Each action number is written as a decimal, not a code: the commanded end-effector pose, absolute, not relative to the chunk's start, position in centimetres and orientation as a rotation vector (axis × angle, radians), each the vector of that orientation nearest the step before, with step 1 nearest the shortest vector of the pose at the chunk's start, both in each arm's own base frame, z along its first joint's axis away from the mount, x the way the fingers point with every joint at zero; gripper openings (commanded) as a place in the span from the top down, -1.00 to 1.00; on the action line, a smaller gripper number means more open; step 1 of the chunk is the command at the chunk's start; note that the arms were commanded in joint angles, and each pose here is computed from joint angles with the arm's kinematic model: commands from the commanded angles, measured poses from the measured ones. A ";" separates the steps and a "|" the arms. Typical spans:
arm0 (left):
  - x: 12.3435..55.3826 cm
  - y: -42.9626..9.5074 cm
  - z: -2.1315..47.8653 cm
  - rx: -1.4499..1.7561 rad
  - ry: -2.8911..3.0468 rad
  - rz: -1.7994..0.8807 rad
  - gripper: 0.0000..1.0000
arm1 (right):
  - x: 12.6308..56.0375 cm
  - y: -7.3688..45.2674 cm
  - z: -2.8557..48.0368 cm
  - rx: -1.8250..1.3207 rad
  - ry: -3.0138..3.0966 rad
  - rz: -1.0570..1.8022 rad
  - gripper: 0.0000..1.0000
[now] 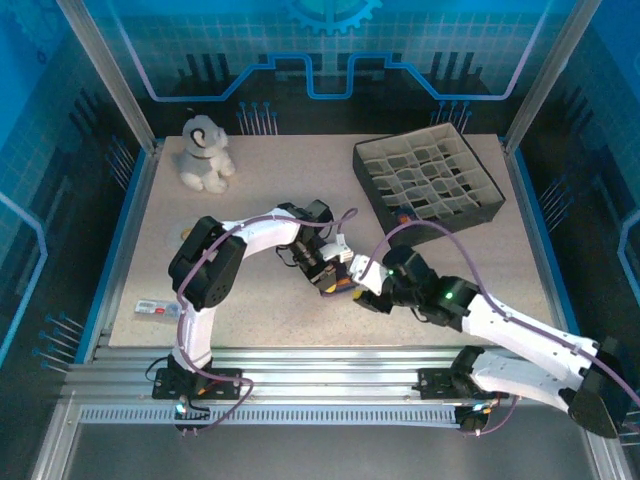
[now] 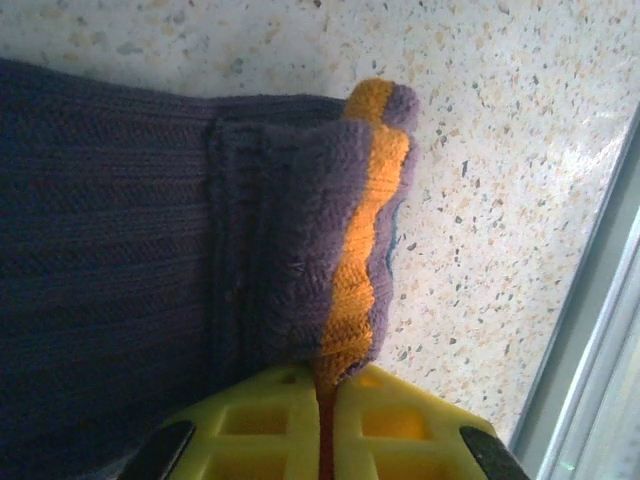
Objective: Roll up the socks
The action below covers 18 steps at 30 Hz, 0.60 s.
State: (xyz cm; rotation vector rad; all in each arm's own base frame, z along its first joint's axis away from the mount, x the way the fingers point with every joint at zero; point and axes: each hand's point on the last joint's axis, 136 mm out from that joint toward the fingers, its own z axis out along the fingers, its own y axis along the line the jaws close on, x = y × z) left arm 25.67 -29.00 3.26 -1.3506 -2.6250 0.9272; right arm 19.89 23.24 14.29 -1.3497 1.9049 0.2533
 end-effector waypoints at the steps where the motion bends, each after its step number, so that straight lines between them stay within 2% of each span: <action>1: 24.3 -27.7 1.9 -1.163 -2.570 0.899 1.00 | 21.3 23.8 12.6 -1.559 1.660 -0.029 -0.02; 9: 24.7 -27.6 2.1 -1.054 -2.543 0.989 1.00 | 24.0 26.3 9.3 -1.671 1.528 -0.165 -0.09; 18: 25.1 -27.5 2.1 -0.939 -2.510 1.067 1.00 | 26.3 27.7 6.4 -1.752 1.526 -0.167 -0.09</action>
